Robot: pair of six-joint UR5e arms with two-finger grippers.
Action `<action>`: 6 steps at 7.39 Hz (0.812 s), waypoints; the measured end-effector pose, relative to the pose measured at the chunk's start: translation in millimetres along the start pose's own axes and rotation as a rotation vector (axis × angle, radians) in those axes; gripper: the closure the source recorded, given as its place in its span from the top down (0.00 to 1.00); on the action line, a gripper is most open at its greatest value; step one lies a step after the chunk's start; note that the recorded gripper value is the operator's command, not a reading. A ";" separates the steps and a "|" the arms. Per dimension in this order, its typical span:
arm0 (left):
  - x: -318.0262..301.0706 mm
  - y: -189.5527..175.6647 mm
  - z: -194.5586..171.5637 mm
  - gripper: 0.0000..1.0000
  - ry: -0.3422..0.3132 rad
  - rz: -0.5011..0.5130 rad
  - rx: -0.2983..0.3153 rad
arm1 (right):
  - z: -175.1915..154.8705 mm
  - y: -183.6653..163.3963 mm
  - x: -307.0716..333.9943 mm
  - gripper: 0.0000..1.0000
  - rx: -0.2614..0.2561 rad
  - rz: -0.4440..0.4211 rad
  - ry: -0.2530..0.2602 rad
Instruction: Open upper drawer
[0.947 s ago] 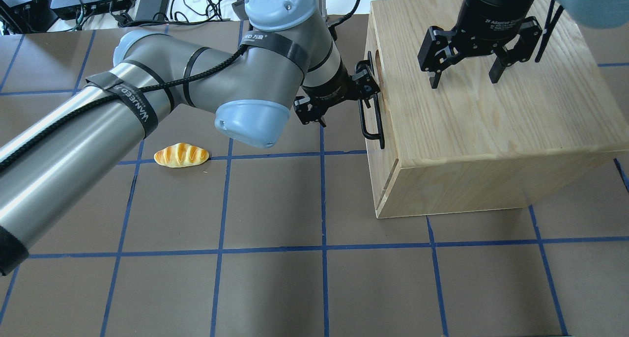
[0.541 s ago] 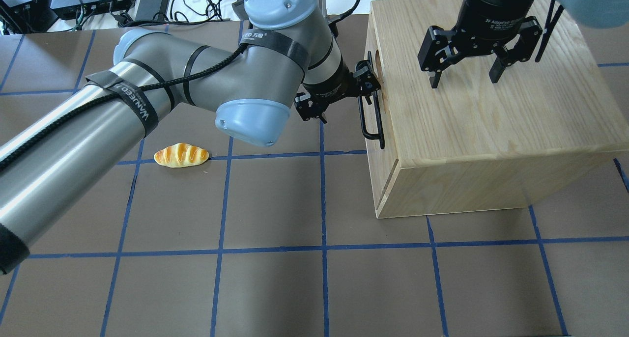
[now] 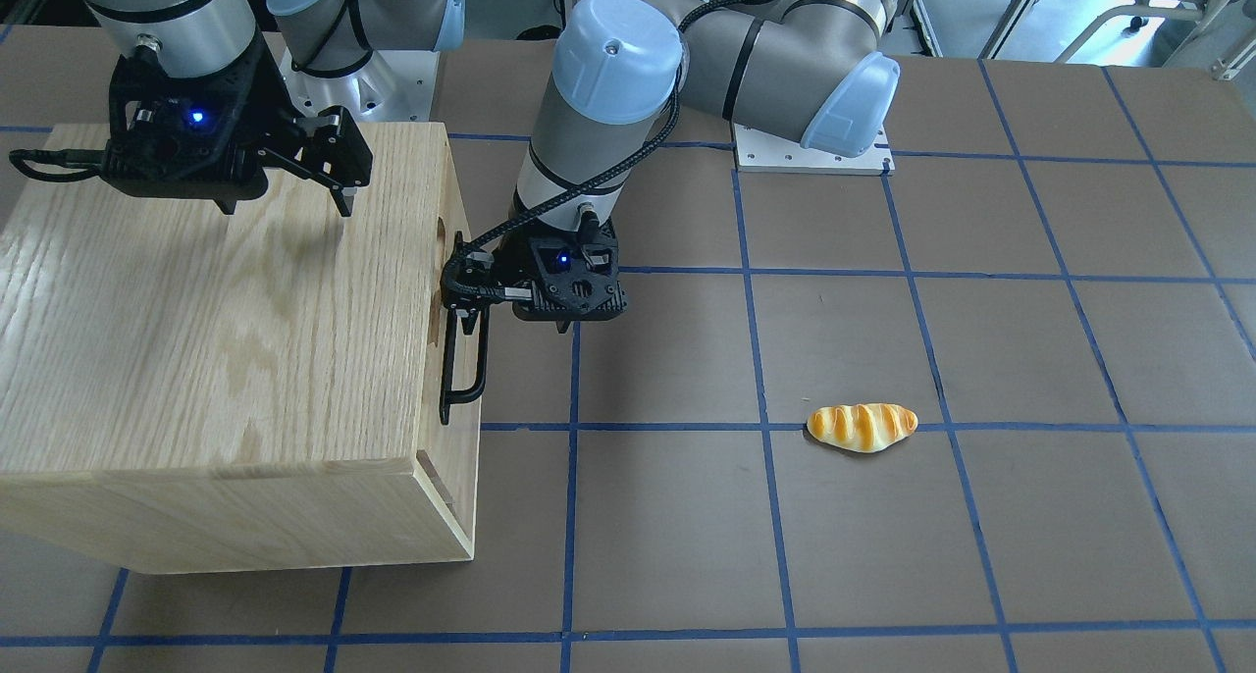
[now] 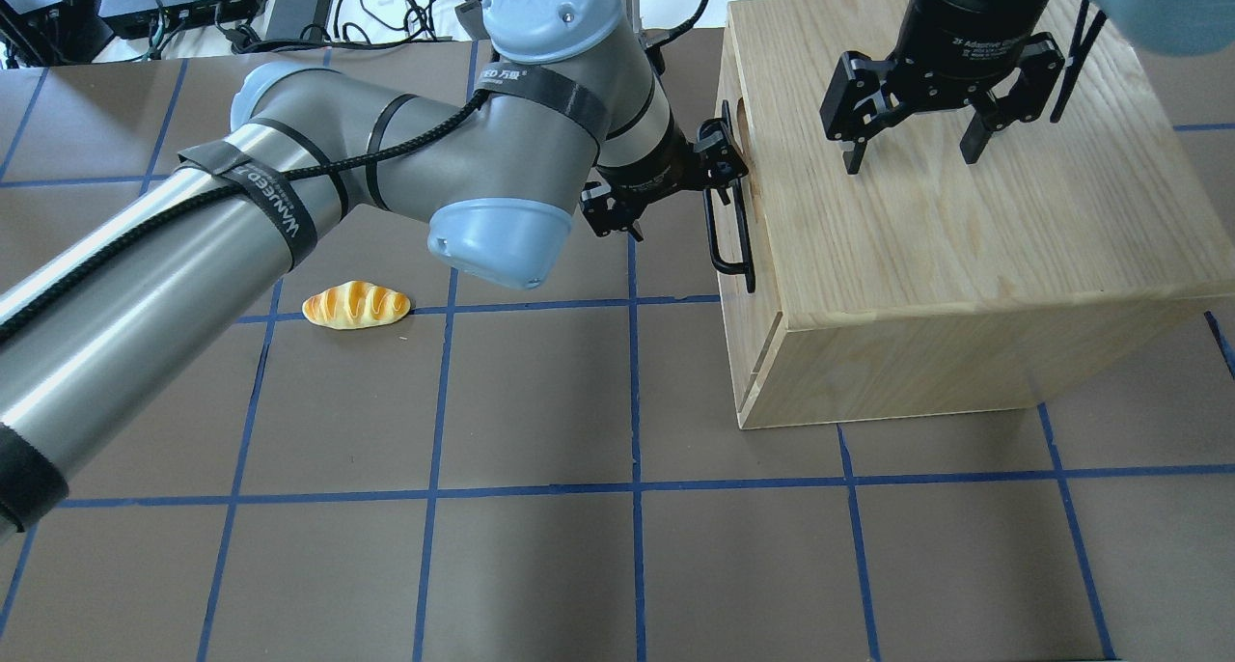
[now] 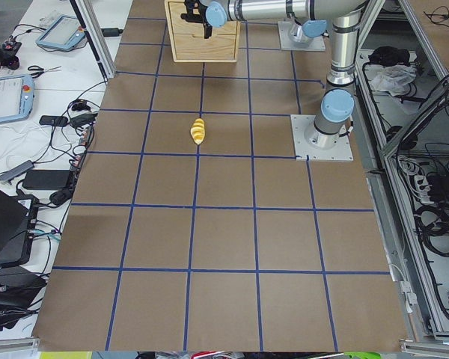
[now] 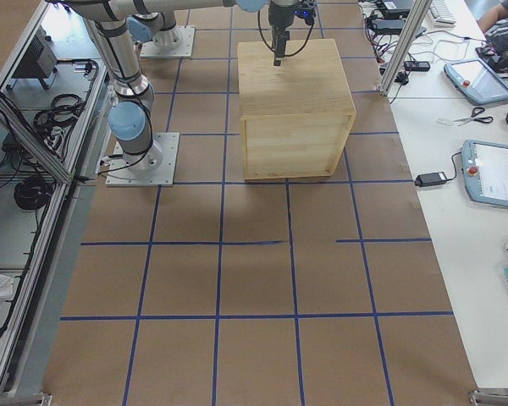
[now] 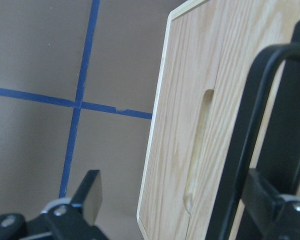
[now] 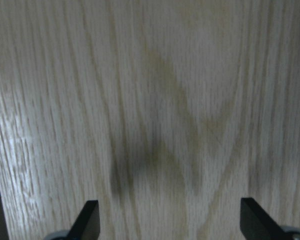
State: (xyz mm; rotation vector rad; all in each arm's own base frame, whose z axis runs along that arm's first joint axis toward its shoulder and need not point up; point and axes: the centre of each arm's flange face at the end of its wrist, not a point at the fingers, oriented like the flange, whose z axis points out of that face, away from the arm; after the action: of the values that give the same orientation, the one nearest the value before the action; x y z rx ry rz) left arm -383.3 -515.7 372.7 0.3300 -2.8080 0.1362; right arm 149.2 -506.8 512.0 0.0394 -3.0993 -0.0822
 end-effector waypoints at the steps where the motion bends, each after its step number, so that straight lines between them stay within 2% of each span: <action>1: -0.5 -0.3 2.1 1.00 -0.002 -0.001 -0.003 | 0.0 0.0 0.0 1.00 0.000 0.000 0.000; 6: -2.3 0.0 3.5 1.00 -0.010 0.032 -0.003 | -0.3 0.0 0.0 1.00 0.001 0.000 0.000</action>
State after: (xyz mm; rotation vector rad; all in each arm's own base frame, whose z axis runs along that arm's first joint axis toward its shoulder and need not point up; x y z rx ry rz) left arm -382.1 -515.7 368.6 0.2855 -2.8237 0.1378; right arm 149.1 -506.8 512.3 0.0390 -3.0993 -0.0812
